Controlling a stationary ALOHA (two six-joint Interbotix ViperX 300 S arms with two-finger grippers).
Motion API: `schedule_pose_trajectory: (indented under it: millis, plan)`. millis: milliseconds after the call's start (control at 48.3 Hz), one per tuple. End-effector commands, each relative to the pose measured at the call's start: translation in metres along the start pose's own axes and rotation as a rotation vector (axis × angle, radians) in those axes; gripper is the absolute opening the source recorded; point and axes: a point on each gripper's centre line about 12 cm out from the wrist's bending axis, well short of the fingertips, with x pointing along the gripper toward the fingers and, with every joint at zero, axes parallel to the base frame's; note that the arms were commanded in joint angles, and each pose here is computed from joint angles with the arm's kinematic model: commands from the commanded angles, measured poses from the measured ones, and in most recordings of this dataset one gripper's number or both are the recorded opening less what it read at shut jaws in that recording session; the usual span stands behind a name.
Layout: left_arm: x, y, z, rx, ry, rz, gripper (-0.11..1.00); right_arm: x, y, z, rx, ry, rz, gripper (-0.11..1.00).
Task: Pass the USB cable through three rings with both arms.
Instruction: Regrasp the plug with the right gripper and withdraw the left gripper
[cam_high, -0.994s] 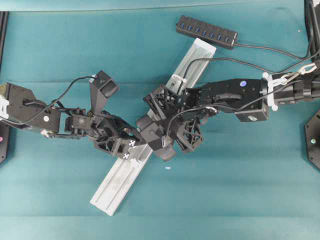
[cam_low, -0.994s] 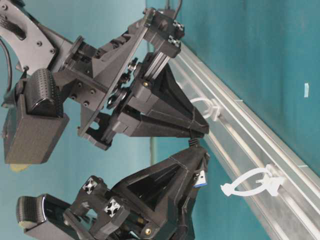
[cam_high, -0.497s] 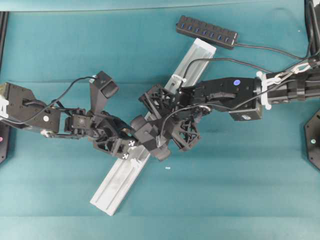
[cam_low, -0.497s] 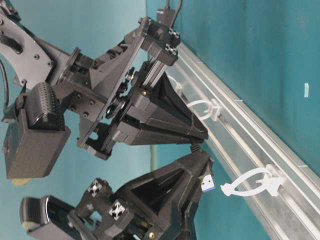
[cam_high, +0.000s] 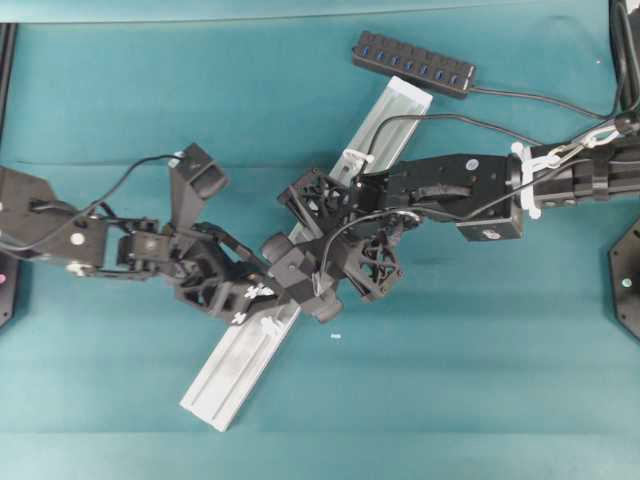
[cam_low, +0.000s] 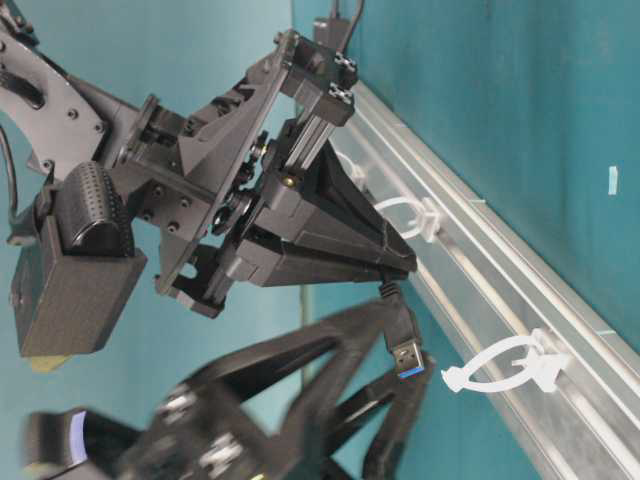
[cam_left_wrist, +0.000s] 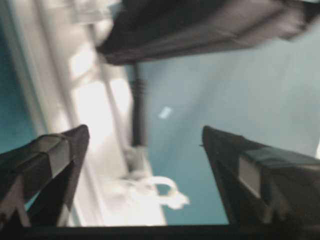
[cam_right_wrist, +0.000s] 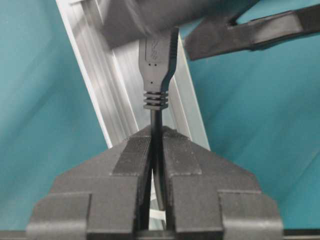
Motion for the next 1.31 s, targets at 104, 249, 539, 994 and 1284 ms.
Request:
schedule_pose_trajectory:
  millis: [104,249,539,994,1284]
  plan:
    - [-0.026,-0.018,0.007,0.045,-0.032,-0.06,0.95,0.001,-0.001,-0.001,-0.051,0.028,-0.005,0.05]
    - [-0.047,-0.017,0.006,0.048,-0.004,-0.027,0.95,0.003,0.0,-0.003,-0.083,0.052,0.001,0.05]
    - [-0.087,-0.025,0.007,0.1,0.001,-0.04,0.95,0.012,0.014,0.005,-0.206,0.054,0.024,0.05]
    - [-0.119,-0.018,-0.006,0.126,0.014,-0.057,0.95,0.016,0.015,0.013,-0.25,0.025,0.014,0.05]
    - [-0.121,-0.016,-0.007,0.128,0.018,-0.052,0.94,0.017,0.013,0.014,-0.246,0.023,0.013,0.05]
